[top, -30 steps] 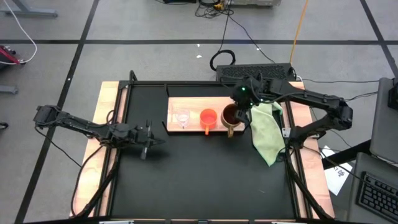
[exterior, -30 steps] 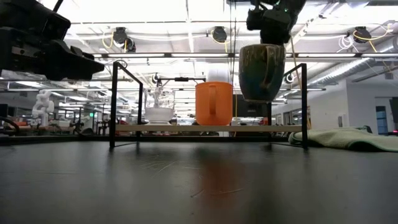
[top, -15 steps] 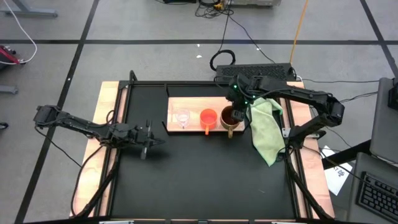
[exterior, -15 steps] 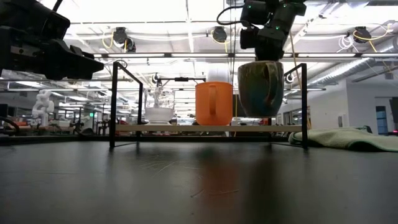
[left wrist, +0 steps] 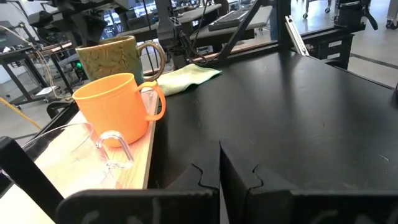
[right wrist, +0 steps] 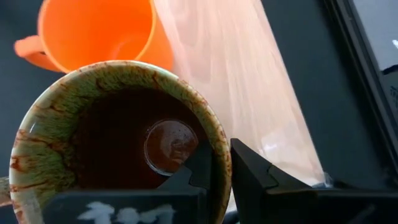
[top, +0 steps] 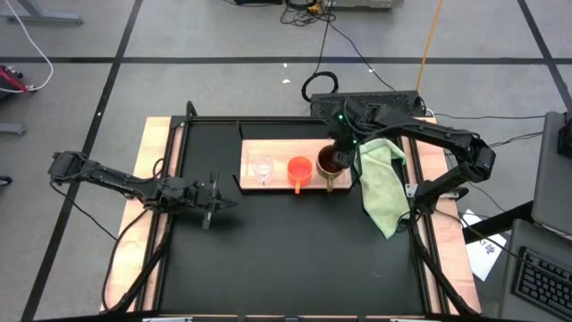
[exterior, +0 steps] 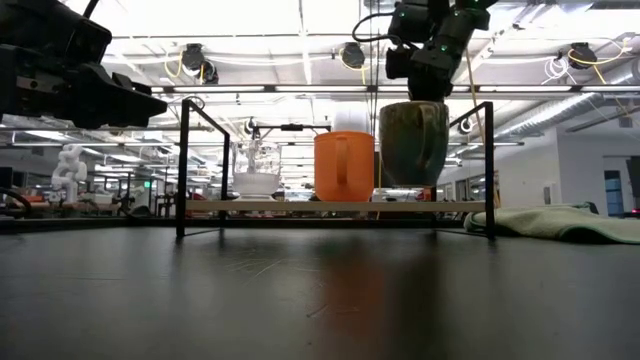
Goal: Stack small to large cups/mugs on shelf
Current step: Put the green mug on the shelf
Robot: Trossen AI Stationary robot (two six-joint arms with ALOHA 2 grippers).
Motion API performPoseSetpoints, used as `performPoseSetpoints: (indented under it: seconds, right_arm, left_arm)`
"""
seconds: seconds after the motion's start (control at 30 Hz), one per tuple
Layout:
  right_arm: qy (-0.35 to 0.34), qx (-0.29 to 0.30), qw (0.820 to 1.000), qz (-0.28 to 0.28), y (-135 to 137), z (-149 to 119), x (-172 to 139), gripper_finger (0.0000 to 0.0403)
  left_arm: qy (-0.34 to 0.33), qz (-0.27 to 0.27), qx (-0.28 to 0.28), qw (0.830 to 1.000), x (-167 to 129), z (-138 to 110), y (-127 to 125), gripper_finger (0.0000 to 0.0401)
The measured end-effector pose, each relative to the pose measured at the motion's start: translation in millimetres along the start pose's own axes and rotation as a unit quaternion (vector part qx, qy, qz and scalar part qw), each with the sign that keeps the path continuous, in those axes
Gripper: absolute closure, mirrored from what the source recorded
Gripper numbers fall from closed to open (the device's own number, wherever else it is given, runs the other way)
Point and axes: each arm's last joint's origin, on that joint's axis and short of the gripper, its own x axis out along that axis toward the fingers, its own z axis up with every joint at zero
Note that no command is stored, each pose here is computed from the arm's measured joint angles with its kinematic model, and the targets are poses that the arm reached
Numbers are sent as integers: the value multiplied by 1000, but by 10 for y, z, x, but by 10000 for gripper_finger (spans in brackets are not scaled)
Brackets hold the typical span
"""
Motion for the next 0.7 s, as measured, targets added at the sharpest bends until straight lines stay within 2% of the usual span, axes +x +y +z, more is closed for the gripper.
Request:
performPoseSetpoints:
  seconds: [0.7]
  right_arm:
    - [-5,-2,1000,14,-126,-13,3,378]
  left_arm:
    - [0,1,1,1000,0,0,0,398]
